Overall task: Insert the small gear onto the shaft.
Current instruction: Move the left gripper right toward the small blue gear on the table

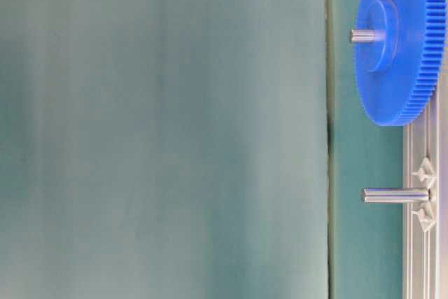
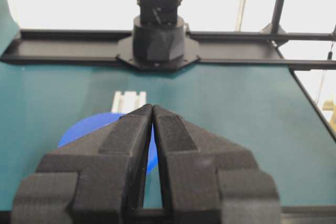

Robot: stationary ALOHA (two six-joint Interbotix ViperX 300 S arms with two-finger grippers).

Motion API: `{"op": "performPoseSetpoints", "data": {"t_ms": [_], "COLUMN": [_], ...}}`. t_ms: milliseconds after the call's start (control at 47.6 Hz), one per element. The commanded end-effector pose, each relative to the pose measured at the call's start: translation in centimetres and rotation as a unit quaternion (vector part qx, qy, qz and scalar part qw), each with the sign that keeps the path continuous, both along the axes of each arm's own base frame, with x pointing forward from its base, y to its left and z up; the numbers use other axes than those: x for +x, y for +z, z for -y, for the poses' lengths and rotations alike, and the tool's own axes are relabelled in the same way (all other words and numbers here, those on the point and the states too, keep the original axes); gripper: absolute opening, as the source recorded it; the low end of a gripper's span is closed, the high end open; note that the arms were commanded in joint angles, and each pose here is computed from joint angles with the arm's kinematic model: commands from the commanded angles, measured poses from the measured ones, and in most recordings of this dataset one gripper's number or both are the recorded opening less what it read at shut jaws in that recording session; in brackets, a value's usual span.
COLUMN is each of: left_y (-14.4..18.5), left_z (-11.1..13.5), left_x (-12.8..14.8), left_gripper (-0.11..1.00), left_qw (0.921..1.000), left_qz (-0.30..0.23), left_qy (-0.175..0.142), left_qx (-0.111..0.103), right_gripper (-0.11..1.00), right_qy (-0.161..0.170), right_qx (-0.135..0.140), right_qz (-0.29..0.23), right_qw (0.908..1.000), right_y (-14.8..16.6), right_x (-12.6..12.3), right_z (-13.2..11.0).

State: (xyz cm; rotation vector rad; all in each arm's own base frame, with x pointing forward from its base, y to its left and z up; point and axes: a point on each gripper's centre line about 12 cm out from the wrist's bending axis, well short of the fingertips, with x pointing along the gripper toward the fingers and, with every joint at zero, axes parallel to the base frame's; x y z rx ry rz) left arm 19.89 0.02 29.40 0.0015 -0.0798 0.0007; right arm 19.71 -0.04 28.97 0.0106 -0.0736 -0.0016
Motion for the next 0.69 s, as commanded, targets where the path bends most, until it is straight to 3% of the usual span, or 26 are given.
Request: {"op": "performPoseSetpoints", "data": {"t_ms": [0,63,126,420,673], "left_y": [-0.5,-0.6,-0.7,-0.6,-1.4], "left_z": [0.2,0.2,0.2,0.4,1.0], "left_x": [0.4,0.5,0.6,1.2,2.8], "left_gripper": [0.1,0.04,-0.03,-0.03,-0.03], "left_qw": [0.9999,0.9999,0.9997,0.9969,0.9849], "left_qz": [-0.01,-0.015,-0.022,-0.077,-0.172], "left_qy": [-0.006,-0.006,-0.006,-0.011,-0.02], "left_qx": [-0.003,-0.007,-0.009,-0.009,-0.005], "right_gripper": [0.16,0.15,0.06,0.0,-0.01], "right_qy": [-0.005,-0.007,-0.007,-0.007,-0.007], "right_qx": [0.003,0.017,0.03,0.042,0.042], "right_qz": [-0.011,-0.021,-0.034,-0.064,-0.074], "right_qw": [0.9999,0.9996,0.9989,0.9971,0.9963], "right_y": [-0.6,-1.0,-1.3,-1.8,-2.0], "right_x": [0.2,0.1,0.2,0.0,0.0], "right_z": [0.2,0.2,0.3,0.2,0.2]}}
